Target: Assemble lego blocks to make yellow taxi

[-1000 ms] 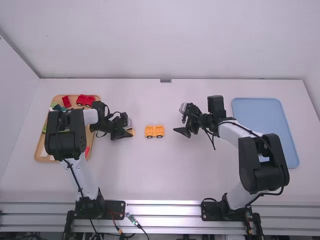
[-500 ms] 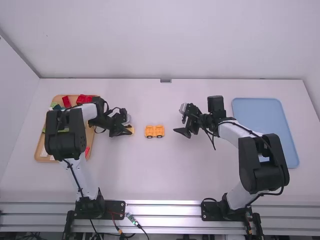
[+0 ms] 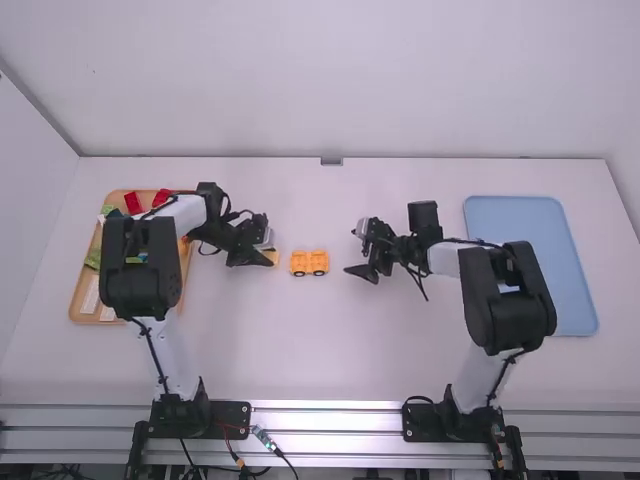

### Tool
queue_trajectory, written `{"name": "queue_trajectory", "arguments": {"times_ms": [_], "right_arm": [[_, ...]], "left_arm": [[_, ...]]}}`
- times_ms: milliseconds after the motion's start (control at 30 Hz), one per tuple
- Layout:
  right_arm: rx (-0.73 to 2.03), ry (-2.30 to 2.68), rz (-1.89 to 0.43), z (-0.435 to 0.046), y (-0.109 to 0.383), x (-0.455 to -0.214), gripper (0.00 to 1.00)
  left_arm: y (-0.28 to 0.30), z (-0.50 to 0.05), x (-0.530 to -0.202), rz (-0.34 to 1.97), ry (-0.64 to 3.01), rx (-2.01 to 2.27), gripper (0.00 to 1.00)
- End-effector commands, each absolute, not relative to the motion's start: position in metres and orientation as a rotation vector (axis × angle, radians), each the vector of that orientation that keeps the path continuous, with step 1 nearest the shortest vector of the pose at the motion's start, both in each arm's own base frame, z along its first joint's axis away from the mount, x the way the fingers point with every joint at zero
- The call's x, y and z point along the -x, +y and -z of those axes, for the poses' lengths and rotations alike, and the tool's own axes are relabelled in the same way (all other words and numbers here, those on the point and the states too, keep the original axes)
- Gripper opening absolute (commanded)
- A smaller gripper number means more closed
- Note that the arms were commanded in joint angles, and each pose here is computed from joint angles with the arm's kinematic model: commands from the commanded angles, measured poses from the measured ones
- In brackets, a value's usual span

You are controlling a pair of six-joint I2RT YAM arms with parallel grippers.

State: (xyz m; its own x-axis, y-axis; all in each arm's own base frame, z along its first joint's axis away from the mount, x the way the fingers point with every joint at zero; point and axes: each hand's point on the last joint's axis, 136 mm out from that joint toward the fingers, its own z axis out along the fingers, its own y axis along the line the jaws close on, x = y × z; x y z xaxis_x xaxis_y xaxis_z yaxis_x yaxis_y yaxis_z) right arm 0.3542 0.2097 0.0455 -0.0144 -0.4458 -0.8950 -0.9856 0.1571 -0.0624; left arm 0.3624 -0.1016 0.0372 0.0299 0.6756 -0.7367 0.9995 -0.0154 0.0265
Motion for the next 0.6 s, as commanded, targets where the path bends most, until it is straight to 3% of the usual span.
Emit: {"name": "queue_trajectory", "arguments": {"times_ms": [0, 233, 567], "right_arm": [[1.435, 1.540, -0.853, -0.041, 0.220, -0.353, 0.99], [1.516, 1.582, -0.735, -0.012, 0.246, -0.363, 0.99], [1.607, 1.597, -0.904, -0.002, 0.269, -0.376, 0.99]], "left_arm": [[-0.112, -0.039, -0.363, 0.776, 1.671, -1.744, 0.22], [-0.119, -0.038, -0.367, 0.787, 1.737, -1.701, 0.19], [-0.124, -0.041, -0.366, 0.808, 1.729, -1.699, 0.12]]}}
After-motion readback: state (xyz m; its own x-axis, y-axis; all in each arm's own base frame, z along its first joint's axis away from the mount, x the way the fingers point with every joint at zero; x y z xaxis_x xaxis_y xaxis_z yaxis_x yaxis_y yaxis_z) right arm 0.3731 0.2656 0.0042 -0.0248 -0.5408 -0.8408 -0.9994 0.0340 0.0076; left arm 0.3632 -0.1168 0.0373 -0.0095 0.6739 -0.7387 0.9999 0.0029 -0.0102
